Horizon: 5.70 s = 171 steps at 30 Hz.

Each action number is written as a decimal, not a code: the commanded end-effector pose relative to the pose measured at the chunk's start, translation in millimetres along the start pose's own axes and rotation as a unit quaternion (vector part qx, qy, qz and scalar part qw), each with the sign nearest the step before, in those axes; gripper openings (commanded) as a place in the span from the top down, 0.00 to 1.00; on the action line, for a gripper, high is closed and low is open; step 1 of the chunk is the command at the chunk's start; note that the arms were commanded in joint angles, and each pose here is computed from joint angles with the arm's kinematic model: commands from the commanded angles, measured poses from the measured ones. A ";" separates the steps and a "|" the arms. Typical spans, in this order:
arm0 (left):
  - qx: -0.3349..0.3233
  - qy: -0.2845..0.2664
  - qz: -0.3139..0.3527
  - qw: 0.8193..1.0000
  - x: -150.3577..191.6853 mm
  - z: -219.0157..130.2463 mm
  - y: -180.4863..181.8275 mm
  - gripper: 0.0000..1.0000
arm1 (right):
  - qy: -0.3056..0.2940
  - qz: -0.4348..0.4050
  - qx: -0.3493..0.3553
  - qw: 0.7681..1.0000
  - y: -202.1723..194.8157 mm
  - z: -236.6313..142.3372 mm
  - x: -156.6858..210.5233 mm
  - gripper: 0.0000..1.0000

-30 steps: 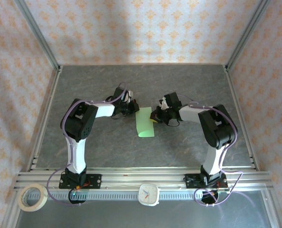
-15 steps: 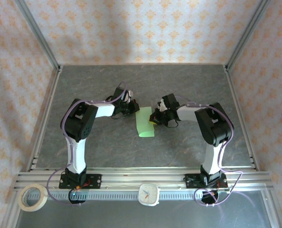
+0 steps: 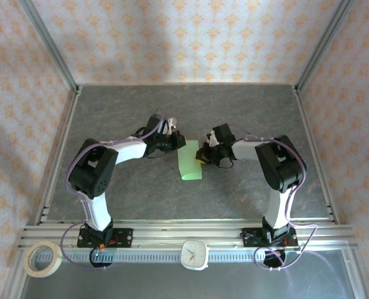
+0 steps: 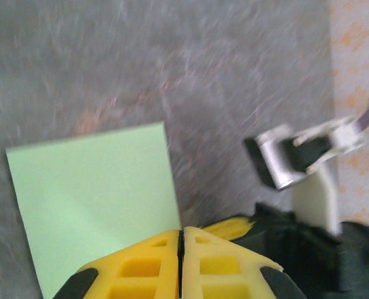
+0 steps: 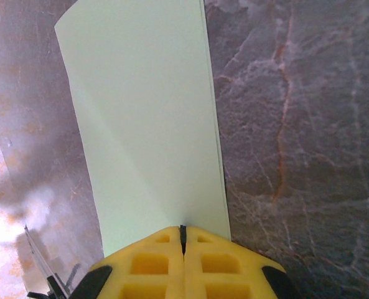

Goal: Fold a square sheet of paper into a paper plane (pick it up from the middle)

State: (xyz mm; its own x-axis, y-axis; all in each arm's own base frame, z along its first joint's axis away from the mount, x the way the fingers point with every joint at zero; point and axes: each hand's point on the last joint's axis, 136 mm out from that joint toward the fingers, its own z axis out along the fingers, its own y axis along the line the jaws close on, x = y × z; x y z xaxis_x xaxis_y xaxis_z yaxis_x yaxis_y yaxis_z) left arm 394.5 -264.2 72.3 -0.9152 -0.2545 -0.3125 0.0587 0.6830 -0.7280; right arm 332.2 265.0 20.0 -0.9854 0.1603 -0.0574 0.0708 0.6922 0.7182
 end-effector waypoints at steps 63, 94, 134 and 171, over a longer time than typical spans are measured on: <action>-0.079 0.053 -0.001 0.995 29.3 19.8 44.4 0.95 | 0.052 0.028 0.141 0.988 -67.1 7.3 34.8 1.00; -0.111 0.115 -0.028 0.987 127.5 -17.7 83.3 0.95 | 0.045 0.044 0.149 0.987 -76.7 7.9 39.0 1.00; -0.025 0.079 -0.001 0.997 122.9 -40.2 29.4 0.93 | 0.041 0.045 0.156 0.986 -80.3 7.8 38.8 1.00; -0.013 0.081 0.036 0.996 114.4 -52.1 16.3 0.94 | 0.046 0.041 0.160 0.985 -82.9 9.3 39.6 1.00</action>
State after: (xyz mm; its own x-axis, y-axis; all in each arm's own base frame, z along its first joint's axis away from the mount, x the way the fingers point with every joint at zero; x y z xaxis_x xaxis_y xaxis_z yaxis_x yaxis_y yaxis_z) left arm 251.8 -240.9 31.2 -0.9733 -0.0414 -0.2259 0.1199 0.7476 -0.6533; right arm 322.8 265.3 16.6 -0.9915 0.1204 -0.0488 0.0545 0.7263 0.6852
